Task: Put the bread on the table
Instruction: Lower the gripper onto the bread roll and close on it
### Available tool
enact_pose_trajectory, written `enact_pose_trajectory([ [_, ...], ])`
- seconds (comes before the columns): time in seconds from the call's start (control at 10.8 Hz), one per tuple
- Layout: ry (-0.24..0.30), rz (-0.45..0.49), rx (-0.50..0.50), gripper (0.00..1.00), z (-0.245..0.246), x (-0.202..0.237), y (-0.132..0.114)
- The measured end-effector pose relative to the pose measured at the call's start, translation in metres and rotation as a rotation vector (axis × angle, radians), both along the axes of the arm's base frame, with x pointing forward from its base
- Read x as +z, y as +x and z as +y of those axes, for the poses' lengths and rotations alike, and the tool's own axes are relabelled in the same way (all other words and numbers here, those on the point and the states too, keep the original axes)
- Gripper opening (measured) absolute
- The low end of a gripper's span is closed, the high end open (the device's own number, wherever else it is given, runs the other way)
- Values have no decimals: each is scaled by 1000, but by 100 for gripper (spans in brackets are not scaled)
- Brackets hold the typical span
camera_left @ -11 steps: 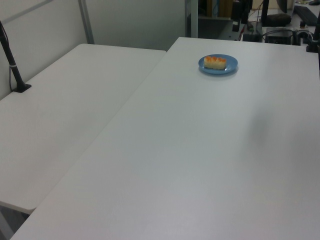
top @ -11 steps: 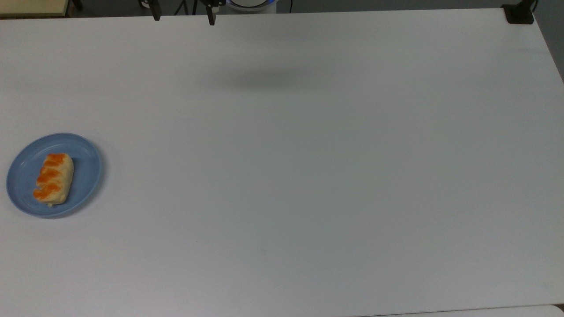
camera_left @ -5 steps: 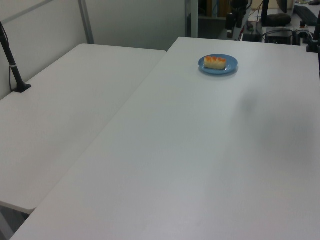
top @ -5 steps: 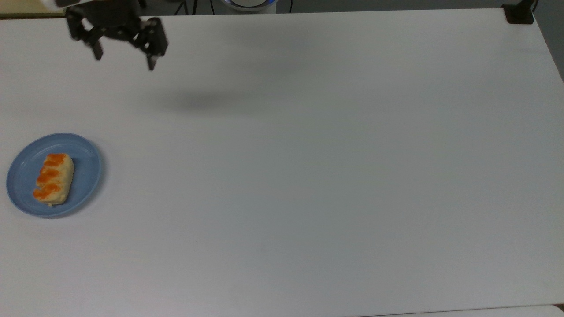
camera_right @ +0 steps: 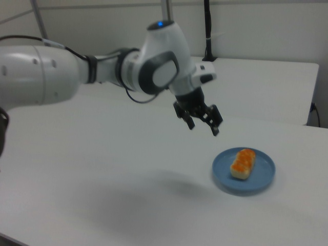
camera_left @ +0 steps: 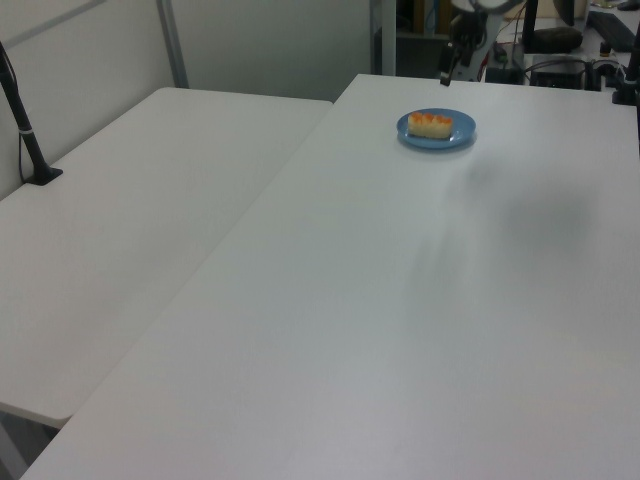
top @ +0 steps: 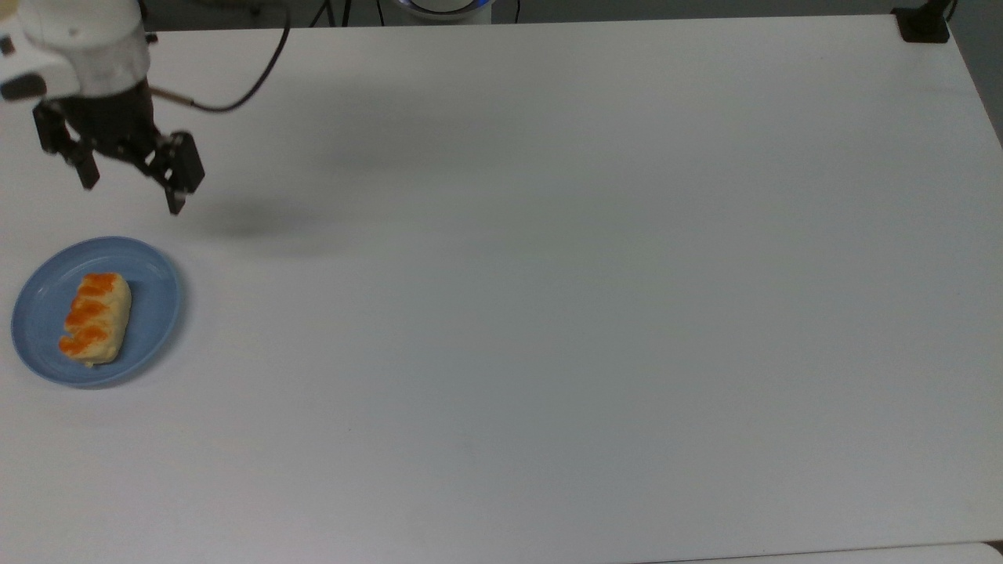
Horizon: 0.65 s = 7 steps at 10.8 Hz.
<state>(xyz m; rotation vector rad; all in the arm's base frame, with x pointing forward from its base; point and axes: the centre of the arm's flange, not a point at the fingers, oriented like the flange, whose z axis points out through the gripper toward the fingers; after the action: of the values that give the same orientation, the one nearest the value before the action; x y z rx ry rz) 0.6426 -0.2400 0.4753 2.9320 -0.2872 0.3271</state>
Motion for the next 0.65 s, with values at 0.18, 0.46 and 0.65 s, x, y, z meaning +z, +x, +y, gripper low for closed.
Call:
enact_pose_trajectory([
  [0.18, -17, -27, -10, 100, -25, -53, 14],
  [0.46, -33, -60, -40, 100, -60, -103, 16],
  [0.65, -56, -76, -60, 100, -79, -118, 13],
])
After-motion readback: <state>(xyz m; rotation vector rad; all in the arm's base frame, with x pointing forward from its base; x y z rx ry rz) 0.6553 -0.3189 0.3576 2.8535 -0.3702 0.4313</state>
